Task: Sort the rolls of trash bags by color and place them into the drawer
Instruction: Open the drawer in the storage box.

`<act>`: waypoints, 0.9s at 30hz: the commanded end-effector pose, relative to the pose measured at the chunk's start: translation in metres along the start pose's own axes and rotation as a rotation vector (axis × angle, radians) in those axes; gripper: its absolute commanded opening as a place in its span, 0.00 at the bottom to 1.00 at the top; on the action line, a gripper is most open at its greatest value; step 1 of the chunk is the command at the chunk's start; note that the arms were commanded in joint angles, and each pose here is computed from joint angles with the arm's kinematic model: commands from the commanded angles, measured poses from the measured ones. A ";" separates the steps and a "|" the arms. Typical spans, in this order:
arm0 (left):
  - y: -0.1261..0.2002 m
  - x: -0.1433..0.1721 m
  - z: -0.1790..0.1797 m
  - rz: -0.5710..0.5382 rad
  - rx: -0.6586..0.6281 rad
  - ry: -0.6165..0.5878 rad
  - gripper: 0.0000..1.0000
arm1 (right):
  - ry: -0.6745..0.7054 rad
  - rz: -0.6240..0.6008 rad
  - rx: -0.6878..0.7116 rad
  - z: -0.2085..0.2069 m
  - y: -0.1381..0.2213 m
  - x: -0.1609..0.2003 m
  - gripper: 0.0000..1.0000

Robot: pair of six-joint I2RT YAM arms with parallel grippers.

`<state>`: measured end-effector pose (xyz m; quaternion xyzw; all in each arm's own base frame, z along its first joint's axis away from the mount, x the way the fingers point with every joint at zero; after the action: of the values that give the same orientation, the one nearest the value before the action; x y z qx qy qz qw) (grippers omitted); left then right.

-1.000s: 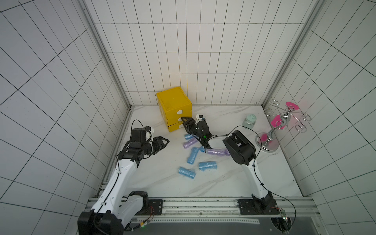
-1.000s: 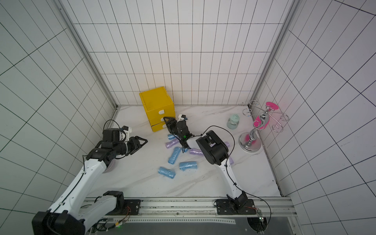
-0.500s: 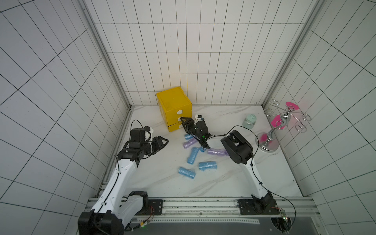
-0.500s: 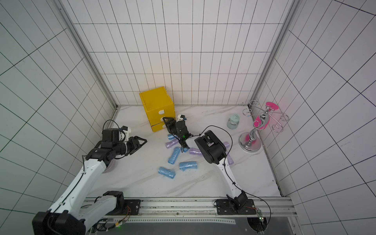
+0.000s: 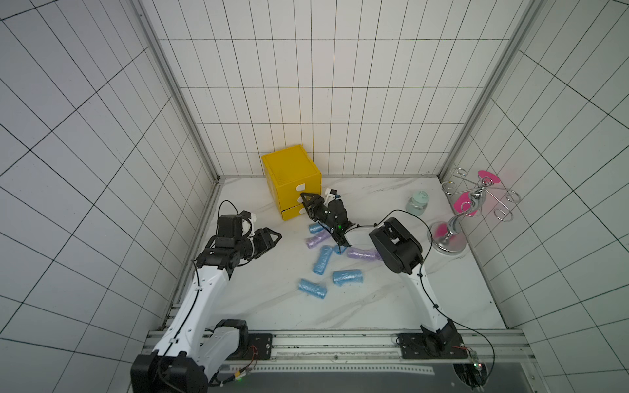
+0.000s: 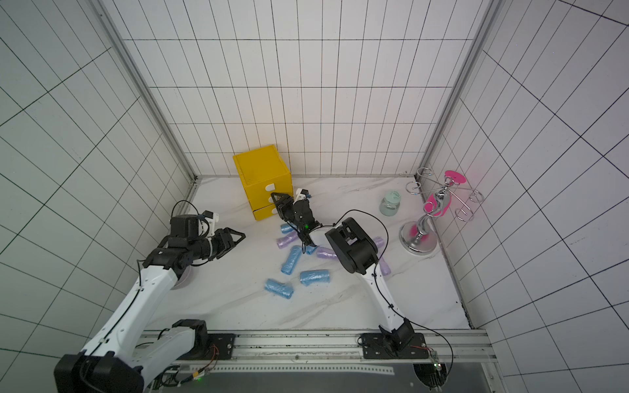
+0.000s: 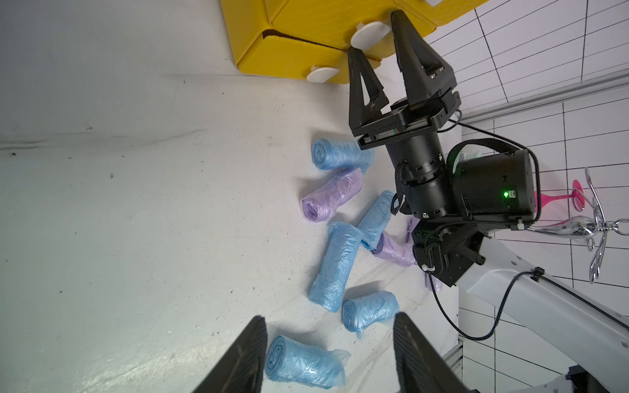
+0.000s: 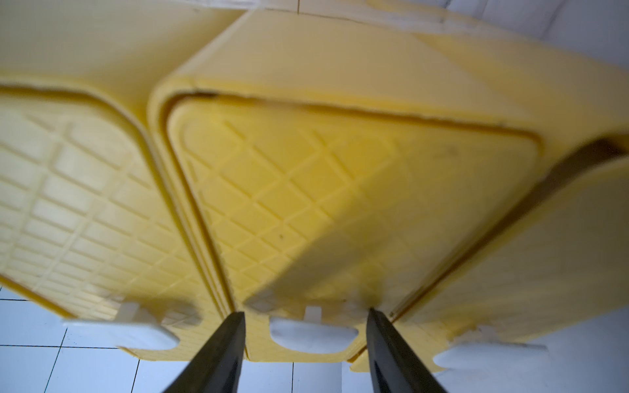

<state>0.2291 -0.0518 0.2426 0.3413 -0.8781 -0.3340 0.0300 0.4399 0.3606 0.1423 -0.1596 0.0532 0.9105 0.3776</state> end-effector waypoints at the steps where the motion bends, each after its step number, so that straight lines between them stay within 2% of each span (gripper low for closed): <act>1: 0.001 0.000 0.002 -0.006 -0.005 -0.015 0.59 | -0.023 -0.006 -0.049 0.007 -0.009 -0.003 0.59; 5: 0.001 0.000 0.003 -0.005 -0.009 -0.013 0.59 | -0.023 -0.006 -0.048 0.007 -0.012 -0.005 0.58; 17: 0.003 -0.001 0.004 -0.008 -0.007 -0.009 0.59 | -0.039 -0.012 -0.054 0.006 -0.016 -0.007 0.39; 27: 0.001 -0.001 0.003 0.004 0.007 -0.006 0.59 | -0.041 -0.026 -0.055 0.002 0.002 -0.001 0.27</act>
<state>0.2281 -0.0487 0.2410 0.3416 -0.8772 -0.3355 0.0356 0.4447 0.3637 0.1365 -0.1574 0.0495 0.9116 0.3764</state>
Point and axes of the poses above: each gripper's point midway between its finger pads, its own y axis back along the fingers, its own z axis along the line the jaws close on, x = y × z, the point moved 9 cm from there along y, back along the fingers, and after that the axes turned 14 degrees about y, right-handed, at the moved point
